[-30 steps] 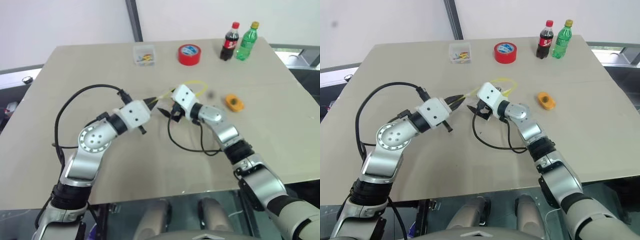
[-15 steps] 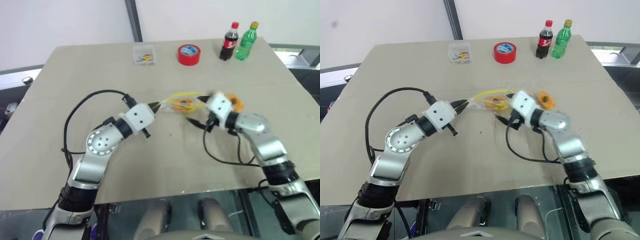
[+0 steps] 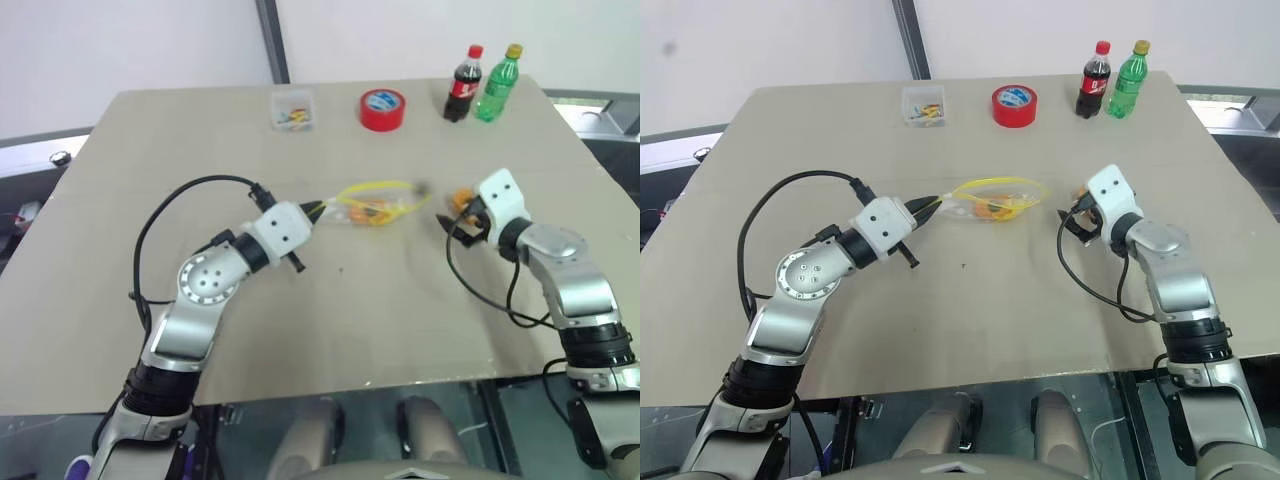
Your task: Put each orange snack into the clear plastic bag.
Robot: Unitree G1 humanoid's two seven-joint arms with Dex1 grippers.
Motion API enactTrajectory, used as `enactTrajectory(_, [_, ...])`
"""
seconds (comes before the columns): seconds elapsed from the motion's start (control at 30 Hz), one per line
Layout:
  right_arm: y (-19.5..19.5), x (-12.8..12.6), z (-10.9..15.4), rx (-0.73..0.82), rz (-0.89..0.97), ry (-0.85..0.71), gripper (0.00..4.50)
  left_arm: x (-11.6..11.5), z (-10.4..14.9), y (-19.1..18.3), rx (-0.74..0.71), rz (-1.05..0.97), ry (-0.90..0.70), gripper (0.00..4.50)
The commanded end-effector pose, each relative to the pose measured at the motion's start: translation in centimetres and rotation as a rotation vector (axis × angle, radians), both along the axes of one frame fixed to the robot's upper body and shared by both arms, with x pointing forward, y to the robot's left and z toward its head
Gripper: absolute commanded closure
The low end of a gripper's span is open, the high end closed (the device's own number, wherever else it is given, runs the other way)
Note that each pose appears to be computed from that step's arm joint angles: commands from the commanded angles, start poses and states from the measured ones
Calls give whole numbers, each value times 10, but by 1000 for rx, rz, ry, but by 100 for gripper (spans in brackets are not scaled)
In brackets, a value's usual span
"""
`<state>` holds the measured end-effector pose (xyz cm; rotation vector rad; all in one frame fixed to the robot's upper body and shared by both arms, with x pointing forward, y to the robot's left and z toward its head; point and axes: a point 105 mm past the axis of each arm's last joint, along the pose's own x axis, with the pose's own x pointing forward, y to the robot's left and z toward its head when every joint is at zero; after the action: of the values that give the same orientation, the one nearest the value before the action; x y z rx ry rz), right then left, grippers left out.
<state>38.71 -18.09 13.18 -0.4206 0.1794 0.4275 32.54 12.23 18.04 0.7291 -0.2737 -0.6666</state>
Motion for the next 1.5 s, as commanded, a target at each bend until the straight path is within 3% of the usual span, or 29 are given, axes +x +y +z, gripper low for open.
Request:
enactTrajectory(0.03, [-7, 16, 14, 20, -51, -66, 4, -4, 13, 0, -8, -10, -47, 450])
enactTrajectory(0.23, [-21, 30, 7, 34, -111, -62, 4, -4, 13, 5, -8, 9, -47, 450])
enactTrajectory(0.33, [-22, 31, 4, 30, -109, -60, 82, -4, 13, 5, -9, 13, -48, 450])
enactTrajectory(0.53, [-29, 34, 1, -48, -122, -89, 349, -3, 15, 7, -11, 19, -51, 450])
enactTrajectory(0.7, [-25, 30, 12, -55, -73, -142, 349, -2, 16, 7, -18, 21, -48, 450])
enactTrajectory(0.77, [-15, 21, 29, 65, -12, -160, 349, -2, 16, 8, -24, 25, -46, 450])
enactTrajectory(0.9, [42, -46, 63, 276, 401, -102, 349, -3, 16, 8, -25, 25, -44, 450])
enactTrajectory(1.0, [67, -74, 70, 296, 511, -71, 349, -5, 14, 5, -18, 8, -44, 450])
enactTrajectory(1.27, [88, -79, 79, 302, 548, -65, 349, -12, 11, -1, 24, -40, -58, 450])
enactTrajectory(1.5, [102, -59, 55, 143, 499, -25, 349, -31, 2, -10, 128, -151, -89, 450])
